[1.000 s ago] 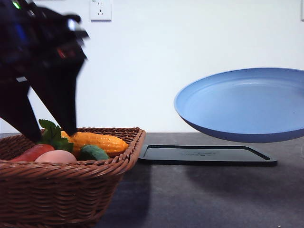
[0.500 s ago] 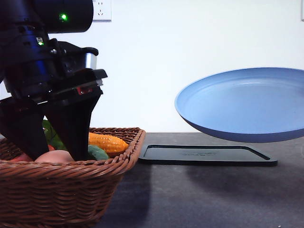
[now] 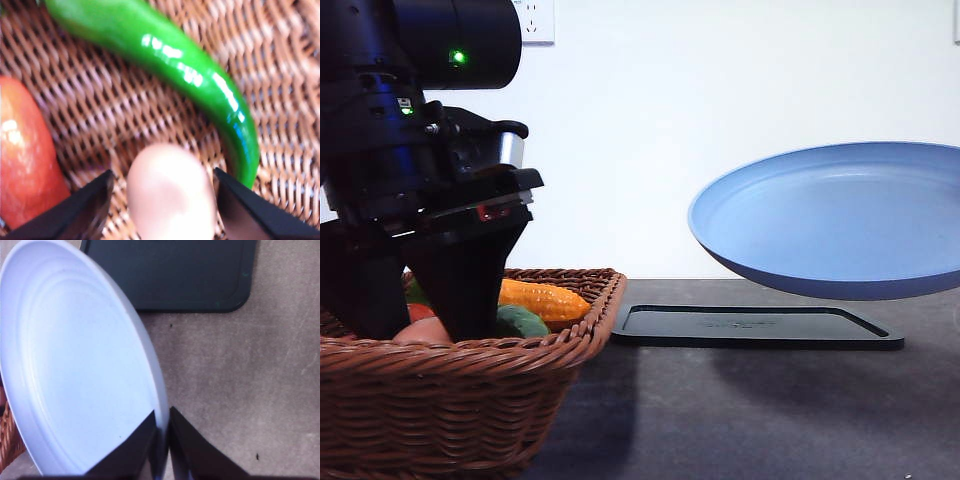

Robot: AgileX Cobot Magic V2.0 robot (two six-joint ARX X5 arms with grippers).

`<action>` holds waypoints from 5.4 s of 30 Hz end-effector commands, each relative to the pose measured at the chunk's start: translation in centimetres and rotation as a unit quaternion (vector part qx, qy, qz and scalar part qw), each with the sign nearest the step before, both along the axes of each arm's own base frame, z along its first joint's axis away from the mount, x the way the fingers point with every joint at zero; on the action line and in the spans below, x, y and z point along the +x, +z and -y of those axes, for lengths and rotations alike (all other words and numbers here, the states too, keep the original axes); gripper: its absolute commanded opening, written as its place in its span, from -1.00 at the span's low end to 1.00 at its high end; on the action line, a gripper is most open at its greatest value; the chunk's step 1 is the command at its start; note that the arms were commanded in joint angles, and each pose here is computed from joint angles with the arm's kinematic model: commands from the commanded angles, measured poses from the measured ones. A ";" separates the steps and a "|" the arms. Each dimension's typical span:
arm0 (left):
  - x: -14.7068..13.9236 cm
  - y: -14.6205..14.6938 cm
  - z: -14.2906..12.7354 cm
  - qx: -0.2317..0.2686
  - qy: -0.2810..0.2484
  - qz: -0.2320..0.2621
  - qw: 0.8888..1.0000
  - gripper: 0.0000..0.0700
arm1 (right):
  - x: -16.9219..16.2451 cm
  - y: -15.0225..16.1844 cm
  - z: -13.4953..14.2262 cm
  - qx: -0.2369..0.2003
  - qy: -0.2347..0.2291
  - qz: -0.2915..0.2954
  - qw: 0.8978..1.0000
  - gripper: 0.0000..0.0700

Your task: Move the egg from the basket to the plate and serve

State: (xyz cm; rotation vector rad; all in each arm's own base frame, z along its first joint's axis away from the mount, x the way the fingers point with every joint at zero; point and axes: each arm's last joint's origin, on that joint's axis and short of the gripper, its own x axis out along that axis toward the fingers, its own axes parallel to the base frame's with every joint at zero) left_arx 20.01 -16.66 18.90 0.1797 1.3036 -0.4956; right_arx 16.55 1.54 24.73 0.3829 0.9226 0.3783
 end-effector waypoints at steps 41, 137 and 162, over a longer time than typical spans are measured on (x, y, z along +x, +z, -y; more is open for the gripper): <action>-4.1 13.4 7.4 -0.156 -0.159 0.156 0.962 -0.58 | -0.3 -0.3 -3.5 0.064 0.095 -0.061 0.992 -1.00; -14.9 25.7 -10.9 -0.159 -0.015 0.422 0.893 0.17 | 20.4 -3.9 -2.3 0.092 0.041 -0.146 0.984 -1.00; -13.8 25.3 -9.3 -0.138 -0.021 0.406 0.903 0.17 | 25.8 -7.2 -1.3 0.002 0.013 -0.215 0.976 -1.00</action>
